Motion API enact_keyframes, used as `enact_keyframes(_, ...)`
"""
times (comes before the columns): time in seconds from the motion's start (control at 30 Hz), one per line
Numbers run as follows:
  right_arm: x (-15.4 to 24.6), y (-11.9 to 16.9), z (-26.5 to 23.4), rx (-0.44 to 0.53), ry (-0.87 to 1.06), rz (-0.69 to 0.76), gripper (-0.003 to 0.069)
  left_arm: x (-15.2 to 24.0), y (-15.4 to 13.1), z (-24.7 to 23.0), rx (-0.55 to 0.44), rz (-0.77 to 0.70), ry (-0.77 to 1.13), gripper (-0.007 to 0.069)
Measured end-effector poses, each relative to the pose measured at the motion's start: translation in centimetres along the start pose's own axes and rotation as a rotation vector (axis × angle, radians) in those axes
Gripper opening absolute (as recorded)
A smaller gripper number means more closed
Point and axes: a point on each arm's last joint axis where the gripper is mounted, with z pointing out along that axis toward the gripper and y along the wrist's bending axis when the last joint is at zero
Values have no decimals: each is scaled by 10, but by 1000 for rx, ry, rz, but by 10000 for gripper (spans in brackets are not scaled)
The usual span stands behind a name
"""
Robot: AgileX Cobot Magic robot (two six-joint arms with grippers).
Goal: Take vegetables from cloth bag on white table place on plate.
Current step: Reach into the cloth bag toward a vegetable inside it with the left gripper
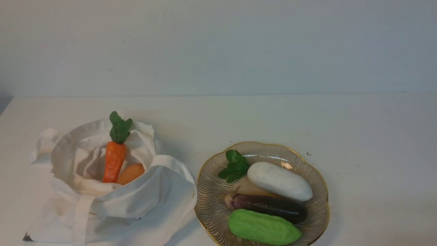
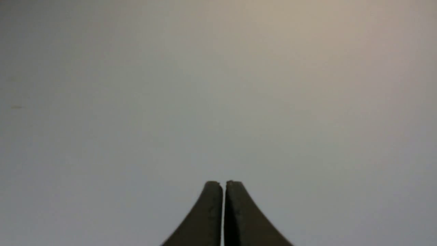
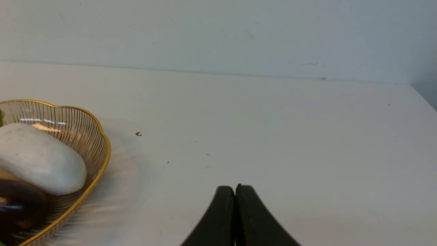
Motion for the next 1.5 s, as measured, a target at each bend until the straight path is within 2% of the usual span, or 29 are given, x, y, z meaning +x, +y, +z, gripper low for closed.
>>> enact_keyframes(0.1,0,0,0,0,0,0,-15,-2,-21,25,27,142,251,-5)
enact_keyframes(0.23,0,0,0,0,0,0,-15,17,-42,75,59,298,750,-5)
enact_keyframes(0.27,0,0,0,0,0,0,-15,20,-43,81,58,307,798,-5)
enact_keyframes(0.3,0,0,0,0,0,0,-15,35,-41,101,50,356,972,-5)
enact_keyframes(0.4,0,0,0,0,0,0,-15,62,-33,139,33,446,1260,-5)
enact_keyframes(0.53,0,0,0,0,0,0,-15,92,-19,178,1,514,1471,-5)
enact_keyframes(0.67,0,0,0,0,0,0,-15,127,0,205,-29,544,1585,-5)
enact_keyframes(0.9,0,0,0,0,0,0,-15,169,26,214,-66,538,1691,-2)
enact_keyframes(1.03,0,0,0,0,0,0,-15,187,37,217,-79,549,1692,37)
enact_keyframes(1.27,0,0,0,0,0,0,-15,209,53,228,-77,608,1604,353)
enact_keyframes(1.33,0,0,0,0,0,0,-15,214,56,228,-80,612,1605,400)
enact_keyframes(1.37,0,0,0,0,0,0,-15,221,61,228,-86,611,1614,479)
enact_keyframes(1.5,0,0,0,0,0,0,-15,233,69,225,-95,607,1650,552)
